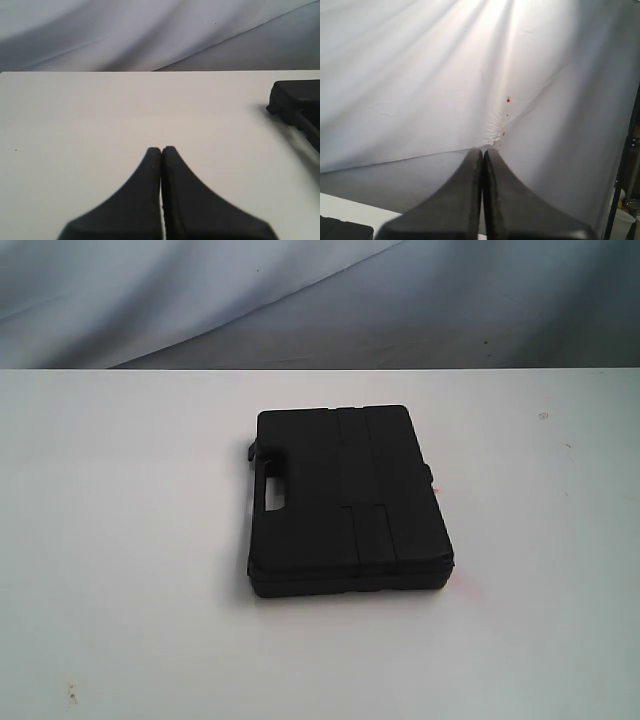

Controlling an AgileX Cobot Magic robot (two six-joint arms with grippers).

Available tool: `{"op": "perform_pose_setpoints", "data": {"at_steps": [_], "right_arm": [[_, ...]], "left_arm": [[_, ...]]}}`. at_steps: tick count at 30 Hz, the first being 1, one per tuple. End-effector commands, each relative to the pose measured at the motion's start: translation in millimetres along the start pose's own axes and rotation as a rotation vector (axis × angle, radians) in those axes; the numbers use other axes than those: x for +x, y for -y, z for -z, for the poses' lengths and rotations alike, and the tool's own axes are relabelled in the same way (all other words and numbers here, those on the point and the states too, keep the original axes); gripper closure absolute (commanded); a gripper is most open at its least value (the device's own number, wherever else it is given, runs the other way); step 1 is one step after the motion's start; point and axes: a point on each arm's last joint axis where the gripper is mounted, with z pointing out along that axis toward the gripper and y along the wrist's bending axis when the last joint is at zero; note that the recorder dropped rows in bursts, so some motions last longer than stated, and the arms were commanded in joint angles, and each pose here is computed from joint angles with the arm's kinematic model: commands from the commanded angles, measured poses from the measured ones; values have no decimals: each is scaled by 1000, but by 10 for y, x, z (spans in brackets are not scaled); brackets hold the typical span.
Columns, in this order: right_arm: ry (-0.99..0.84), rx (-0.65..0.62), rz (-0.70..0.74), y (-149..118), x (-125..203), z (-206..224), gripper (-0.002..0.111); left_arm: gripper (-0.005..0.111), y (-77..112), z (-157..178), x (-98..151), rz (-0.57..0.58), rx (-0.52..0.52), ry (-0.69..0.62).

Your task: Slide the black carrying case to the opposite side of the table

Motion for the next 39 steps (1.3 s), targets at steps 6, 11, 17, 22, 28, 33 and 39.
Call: {"op": "perform_pose_setpoints", "data": {"at_steps": [6, 11, 17, 22, 28, 33, 39], "right_arm": [[-117, -26, -35, -115, 421, 144, 108], [-154, -26, -108, -169, 631, 154, 108], [-153, -20, -156, -179, 677, 157, 108], [-159, -22, -147, -181, 683, 158, 108], [-285, -57, -180, -224, 791, 185, 108], [-396, -79, -240, -262, 879, 219, 108], [-410, -80, -312, -277, 886, 224, 108]], "left_arm": [[107, -1, -3, 12, 1, -1, -1], [107, -1, -3, 12, 1, -1, -1], [107, -1, -3, 12, 1, -1, -1], [107, -1, -3, 12, 3, -1, -1], [107, -1, -3, 12, 3, -1, -1], [107, -1, -3, 12, 1, -1, -1], [107, -1, -3, 12, 1, -1, -1]]}}
